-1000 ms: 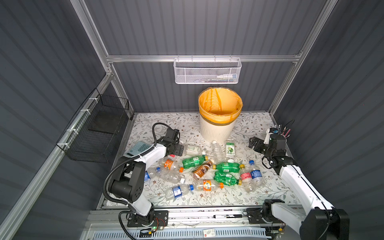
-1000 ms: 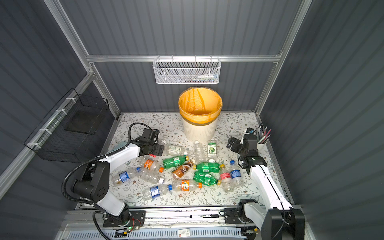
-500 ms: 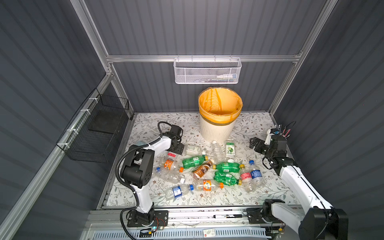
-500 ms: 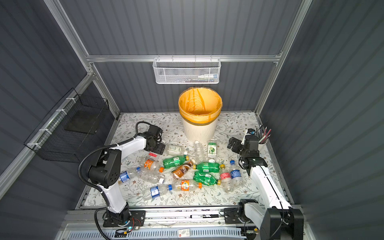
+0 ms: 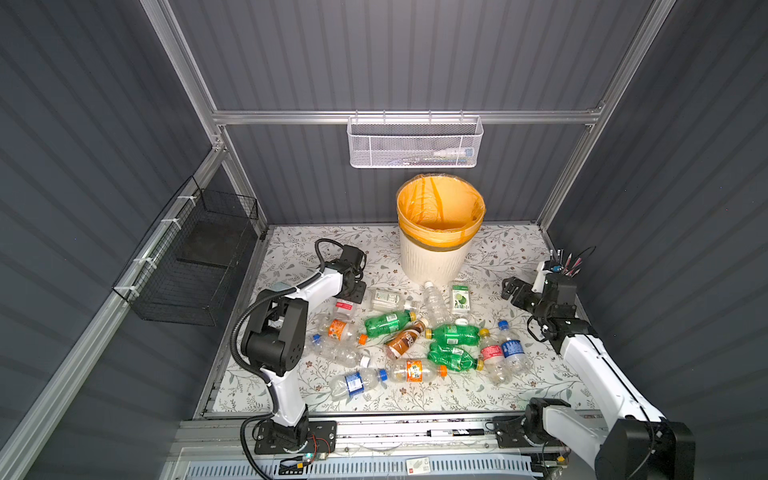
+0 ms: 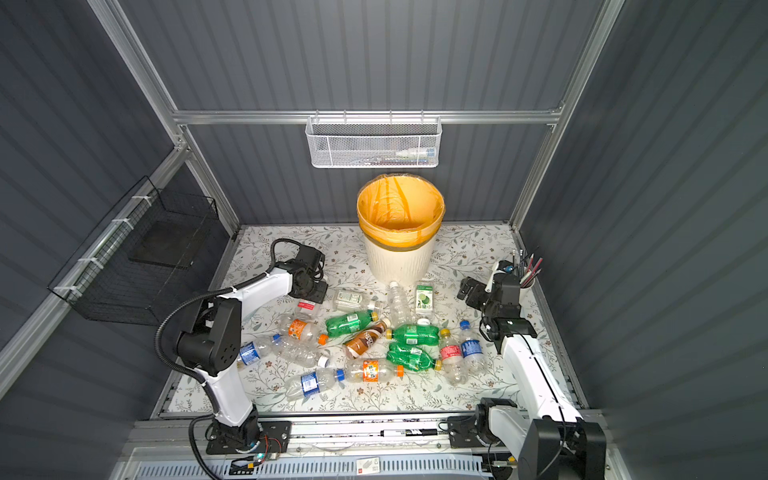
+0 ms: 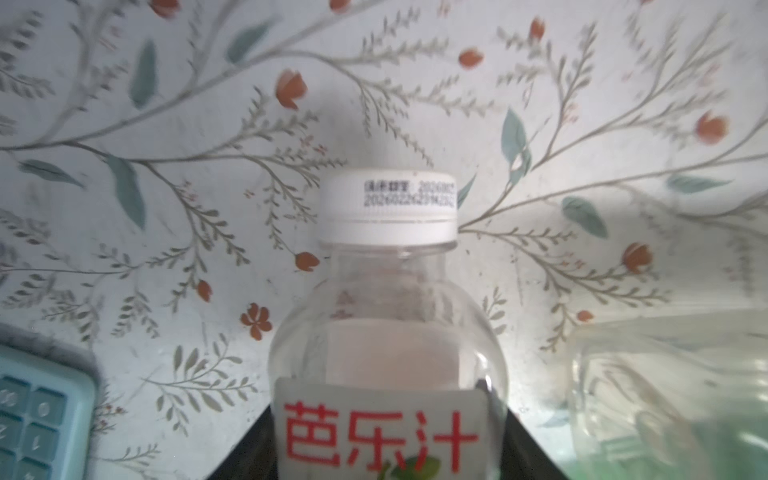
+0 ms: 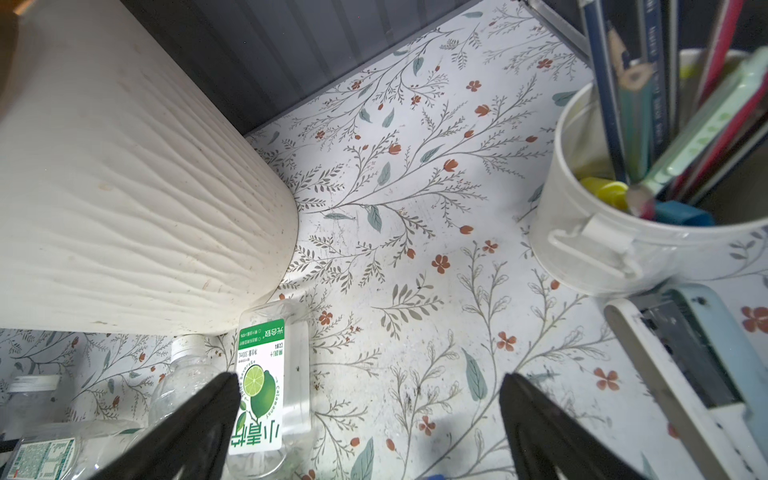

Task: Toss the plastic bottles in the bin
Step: 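Lift the pink-labelled juice bottle with the left gripper while the right draws back, then move the juice bottle over the bin and open the left gripper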

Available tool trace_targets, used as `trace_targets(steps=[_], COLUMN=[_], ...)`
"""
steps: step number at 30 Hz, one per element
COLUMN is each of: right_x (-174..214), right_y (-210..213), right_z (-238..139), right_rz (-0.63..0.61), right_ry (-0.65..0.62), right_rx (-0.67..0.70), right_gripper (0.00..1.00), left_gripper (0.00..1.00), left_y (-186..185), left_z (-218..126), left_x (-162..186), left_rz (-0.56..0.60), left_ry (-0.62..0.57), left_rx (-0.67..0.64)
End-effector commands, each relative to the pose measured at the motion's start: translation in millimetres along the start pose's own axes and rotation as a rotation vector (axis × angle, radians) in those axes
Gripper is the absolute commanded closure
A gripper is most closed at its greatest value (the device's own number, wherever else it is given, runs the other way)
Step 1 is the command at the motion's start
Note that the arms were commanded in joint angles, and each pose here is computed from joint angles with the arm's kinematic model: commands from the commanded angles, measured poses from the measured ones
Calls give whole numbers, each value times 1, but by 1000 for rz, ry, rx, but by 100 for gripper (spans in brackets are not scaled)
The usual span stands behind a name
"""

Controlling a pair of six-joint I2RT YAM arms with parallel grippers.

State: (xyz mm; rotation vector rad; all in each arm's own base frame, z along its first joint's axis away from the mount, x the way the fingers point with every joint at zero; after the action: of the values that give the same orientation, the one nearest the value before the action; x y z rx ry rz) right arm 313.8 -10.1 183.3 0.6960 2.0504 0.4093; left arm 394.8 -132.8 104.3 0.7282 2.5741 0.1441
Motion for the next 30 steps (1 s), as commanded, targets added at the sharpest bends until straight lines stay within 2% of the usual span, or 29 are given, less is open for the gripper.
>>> trace_targets(steps=[1,4,9,12,14,17,19,21,23,25,27,30], right_x=[-2,-5,-8,-10,-12,-13,-12,-12,-11,-10,-9,-4], right_y=[-2,-4,-9,-12,-12,-5,7,12,9,4,-1,-8], right_z=[-7,-13,-24,-31,-35,-40,-43,-45,-47,-51,-55,-58], right_rz=[11,19,38,56,68,72,55,50,45,45,63,100], right_ry=[-22,-44,-93,-121,-136,-137,-107,-71,-40,-37,-47,-31], right_rx=[-7,-6,-3,-3,-4,-49,-109,-123,-76,-37,-13,28], right_gripper=[1,1,1,1,1,1,1,1,1,1,1,1], left_gripper=[53,54,53,51,51,51,47,42,33,20,1,0], left_y=[30,45,68,73,68,45,2,-49,-80,-83,-77,-65], left_z=[-70,-127,-247,-303,-322,-332,-323,-316,-308,-306,-310,-318], left_x=[-47,-71,-102,-118,-138,-189,-225,-251,-266,-271,-270,-259], left_rz=[-111,-165,-278,-332,-333,-271,-150,1,83,69,34,-22], left_ry=[-261,-457,-901,-1141,-1231,-1258,-1190,-1099,-1036,-1035,-1095,-1165], left_rx=[-81,-119,-157,-115,-28,162,274,286,267,260,223,166])
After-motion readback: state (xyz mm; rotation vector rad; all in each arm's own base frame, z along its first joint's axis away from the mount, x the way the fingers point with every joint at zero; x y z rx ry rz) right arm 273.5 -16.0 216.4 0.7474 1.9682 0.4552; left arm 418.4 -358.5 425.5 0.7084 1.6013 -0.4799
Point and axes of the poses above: each gripper's point midway between its finger pads, its own z axis out along the fingers, its own y axis along the line the jaws close on, x = y × z, the point moved 3 cm from there along -z, back along the fingers, and after that the axes turned 14 degrees about z, right-handed, at the moved point
